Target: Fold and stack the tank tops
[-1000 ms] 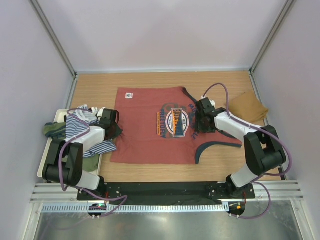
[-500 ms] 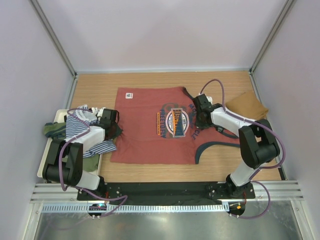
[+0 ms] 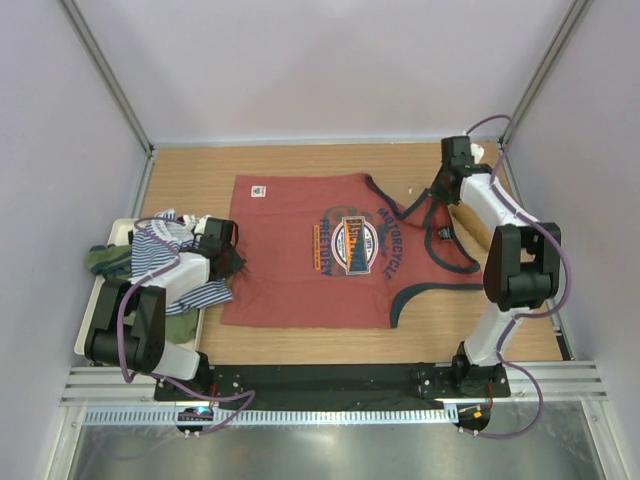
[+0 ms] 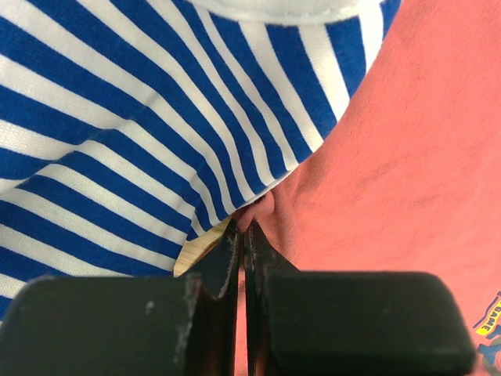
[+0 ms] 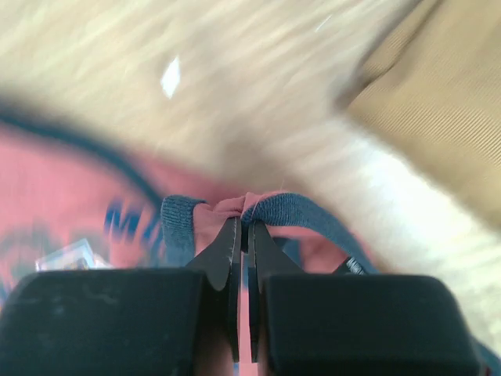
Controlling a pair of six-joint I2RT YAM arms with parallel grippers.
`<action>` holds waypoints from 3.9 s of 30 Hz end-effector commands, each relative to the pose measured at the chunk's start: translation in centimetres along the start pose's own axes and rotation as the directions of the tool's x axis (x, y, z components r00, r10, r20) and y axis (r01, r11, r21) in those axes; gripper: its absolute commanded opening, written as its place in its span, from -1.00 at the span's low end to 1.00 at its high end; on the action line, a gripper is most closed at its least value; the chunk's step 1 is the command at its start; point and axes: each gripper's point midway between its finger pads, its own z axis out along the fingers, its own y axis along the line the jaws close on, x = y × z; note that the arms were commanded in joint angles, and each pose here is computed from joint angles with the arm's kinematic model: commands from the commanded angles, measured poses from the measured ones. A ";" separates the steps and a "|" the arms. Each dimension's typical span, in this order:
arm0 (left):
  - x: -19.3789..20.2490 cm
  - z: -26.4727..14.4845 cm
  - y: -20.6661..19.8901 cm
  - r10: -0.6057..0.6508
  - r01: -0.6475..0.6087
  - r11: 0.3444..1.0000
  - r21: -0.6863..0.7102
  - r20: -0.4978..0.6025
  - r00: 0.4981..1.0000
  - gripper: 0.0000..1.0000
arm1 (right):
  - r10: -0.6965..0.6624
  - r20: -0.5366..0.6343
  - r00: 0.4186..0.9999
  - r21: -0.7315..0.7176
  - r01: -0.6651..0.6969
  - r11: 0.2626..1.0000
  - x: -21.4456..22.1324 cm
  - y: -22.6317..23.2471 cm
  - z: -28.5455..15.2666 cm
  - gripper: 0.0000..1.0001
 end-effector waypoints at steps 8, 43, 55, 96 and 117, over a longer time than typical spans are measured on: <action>0.6 -0.1 1.0 0.012 -0.013 1.000 -0.024 -0.012 1.000 -1.00 | 0.299 0.174 0.938 0.114 -0.321 0.940 -6.2 -5.1 2.8 -0.02; 0.0 -1.0 2.3 -0.027 0.029 0.998 -0.063 0.045 0.999 -1.00 | 0.468 0.024 0.884 0.092 -0.468 0.879 -4.4 -5.9 14.0 -0.59; -0.7 -2.7 0.1 -0.009 0.003 0.996 0.085 0.071 0.997 -0.56 | 0.388 0.055 0.920 -0.083 -0.383 0.920 -8.9 -1.3 8.5 0.14; 8.6 -11.4 4.4 -0.223 0.227 0.974 0.013 -0.150 0.963 0.29 | -0.073 -0.396 0.915 -0.326 -0.065 0.943 27.1 -2.7 -13.7 0.15; 9.8 -10.5 5.8 -0.233 0.230 0.973 -0.036 -0.154 0.960 0.18 | -0.172 -0.349 0.921 -0.273 0.075 0.959 29.4 -2.0 -11.9 -0.28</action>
